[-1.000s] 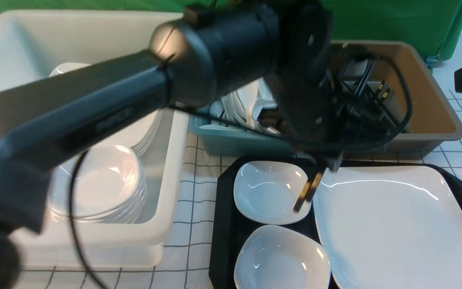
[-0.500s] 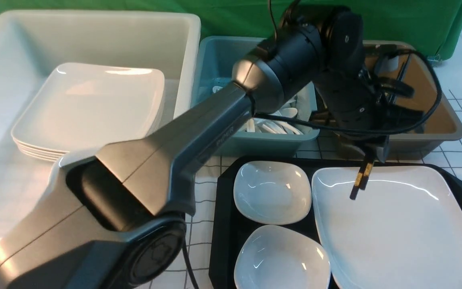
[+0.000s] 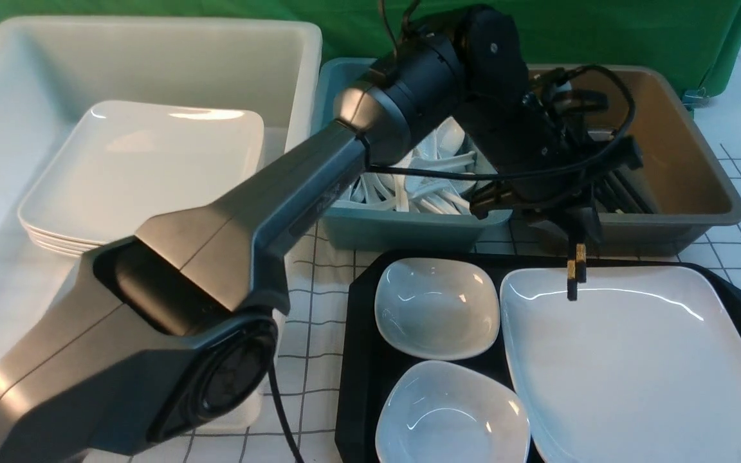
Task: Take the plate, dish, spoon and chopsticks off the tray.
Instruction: Use the left arm to put the chopsticks into the small storage box on the right
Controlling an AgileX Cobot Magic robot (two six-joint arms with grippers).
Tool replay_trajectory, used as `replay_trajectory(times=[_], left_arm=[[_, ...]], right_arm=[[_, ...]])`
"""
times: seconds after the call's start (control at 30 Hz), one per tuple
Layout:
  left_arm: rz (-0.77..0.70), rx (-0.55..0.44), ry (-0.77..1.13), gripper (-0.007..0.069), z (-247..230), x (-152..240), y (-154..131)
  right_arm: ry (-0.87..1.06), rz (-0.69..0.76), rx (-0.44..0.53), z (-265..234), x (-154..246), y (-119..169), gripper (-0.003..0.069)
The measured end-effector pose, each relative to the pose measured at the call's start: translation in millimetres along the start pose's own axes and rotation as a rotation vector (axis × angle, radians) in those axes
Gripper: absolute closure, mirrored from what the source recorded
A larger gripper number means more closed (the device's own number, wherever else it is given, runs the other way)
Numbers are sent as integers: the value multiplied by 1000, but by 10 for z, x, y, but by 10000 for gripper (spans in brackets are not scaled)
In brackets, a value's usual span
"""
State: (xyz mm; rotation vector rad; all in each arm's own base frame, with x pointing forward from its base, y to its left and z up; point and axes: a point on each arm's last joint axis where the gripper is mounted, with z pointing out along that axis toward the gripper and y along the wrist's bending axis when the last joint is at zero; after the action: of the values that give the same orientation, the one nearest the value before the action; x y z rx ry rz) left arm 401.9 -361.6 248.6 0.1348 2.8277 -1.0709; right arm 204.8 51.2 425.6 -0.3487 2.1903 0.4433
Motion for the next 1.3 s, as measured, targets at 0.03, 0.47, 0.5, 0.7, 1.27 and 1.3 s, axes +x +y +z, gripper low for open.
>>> replay_trajectory(times=[0.03, 0.47, 0.5, 0.7, 1.27, 1.3], left_arm=[[-17, 25, 10, 544, -9, -13, 5], [-167, 214, 25, 544, -7, -53, -103], [-185, 228, 15, 544, -9, -65, -116], [-362, 248, 62, 544, 51, -74, -74], [-521, 313, 79, 544, 204, -202, 108], [-526, 323, 65, 544, 195, -225, 114]], right_arm=[[-2, 0, 1, 2, -1, -1, 534], [-180, -203, 121, -19, -172, -90, 534], [-187, -209, 121, -20, -178, -89, 534], [-199, -201, 116, -20, -187, -82, 534], [-151, -184, 93, -11, -143, -67, 533], [-151, -184, 93, -11, -143, -67, 531]])
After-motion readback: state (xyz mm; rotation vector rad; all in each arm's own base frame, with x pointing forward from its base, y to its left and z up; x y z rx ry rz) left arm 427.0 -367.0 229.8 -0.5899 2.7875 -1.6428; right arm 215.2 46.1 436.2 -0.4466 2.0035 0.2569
